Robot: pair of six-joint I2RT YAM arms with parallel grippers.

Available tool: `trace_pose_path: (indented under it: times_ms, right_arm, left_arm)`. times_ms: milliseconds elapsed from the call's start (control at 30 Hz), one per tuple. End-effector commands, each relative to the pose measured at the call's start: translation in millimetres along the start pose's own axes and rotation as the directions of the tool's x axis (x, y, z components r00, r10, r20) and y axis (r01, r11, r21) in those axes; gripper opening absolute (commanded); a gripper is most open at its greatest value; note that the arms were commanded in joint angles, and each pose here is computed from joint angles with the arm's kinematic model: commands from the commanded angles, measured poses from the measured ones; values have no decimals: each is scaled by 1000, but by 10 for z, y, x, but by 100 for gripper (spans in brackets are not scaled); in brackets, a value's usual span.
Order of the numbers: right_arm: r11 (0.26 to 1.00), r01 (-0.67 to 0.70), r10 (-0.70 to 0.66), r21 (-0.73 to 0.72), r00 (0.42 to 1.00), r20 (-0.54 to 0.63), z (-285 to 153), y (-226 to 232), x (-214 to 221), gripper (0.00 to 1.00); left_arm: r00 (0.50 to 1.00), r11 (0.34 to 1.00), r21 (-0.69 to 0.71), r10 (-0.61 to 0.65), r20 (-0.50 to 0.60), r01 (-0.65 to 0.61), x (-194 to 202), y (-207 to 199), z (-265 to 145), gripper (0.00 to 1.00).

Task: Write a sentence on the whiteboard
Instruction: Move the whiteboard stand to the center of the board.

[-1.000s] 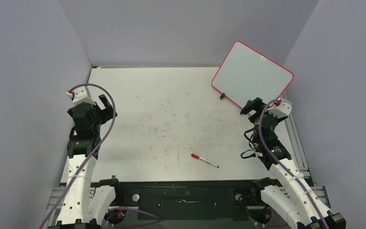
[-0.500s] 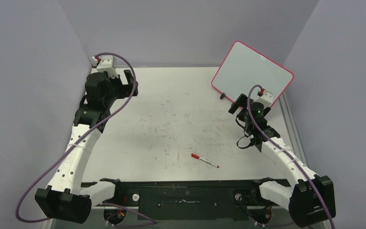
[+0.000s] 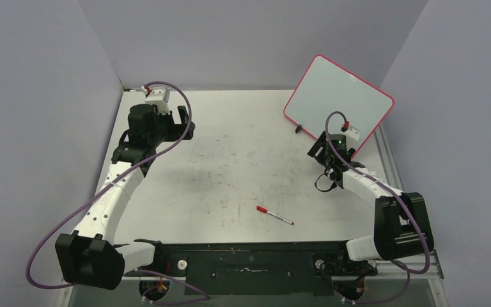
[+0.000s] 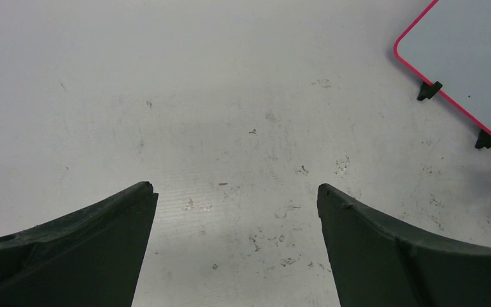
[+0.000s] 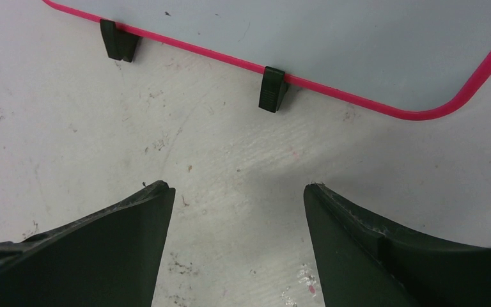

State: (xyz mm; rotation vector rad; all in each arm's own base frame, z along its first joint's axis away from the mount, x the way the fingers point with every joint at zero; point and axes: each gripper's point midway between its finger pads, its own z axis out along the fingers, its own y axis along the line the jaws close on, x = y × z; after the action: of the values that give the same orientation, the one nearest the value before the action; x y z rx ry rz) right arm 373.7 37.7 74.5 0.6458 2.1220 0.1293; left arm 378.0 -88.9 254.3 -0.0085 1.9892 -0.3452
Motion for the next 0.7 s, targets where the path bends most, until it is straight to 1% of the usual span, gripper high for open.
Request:
trace_pose_path:
  times_ms: [0, 167, 300, 467, 667]
  right_arm:
    - [996, -88, 86, 12, 984, 153, 98, 90, -394, 70]
    - [992, -113, 102, 62, 981, 168, 300, 9, -327, 63]
    - [987, -129, 112, 97, 980, 164, 437, -44, -247, 56]
    - [988, -117, 98, 102, 980, 174, 538, -37, -245, 55]
    - [983, -111, 83, 147, 979, 184, 635, -102, -239, 54]
  left_arm:
    - [994, 999, 33, -8, 106, 5, -294, -73, -97, 96]
    - [992, 999, 26, -23, 123, 20, -351, -18, -128, 96]
    - [989, 997, 38, -74, 131, 70, -394, 50, -143, 96]
    - [983, 994, 35, -103, 149, 99, -435, 126, -163, 96]
    - [983, 993, 45, -116, 144, 110, -442, 129, -166, 96]
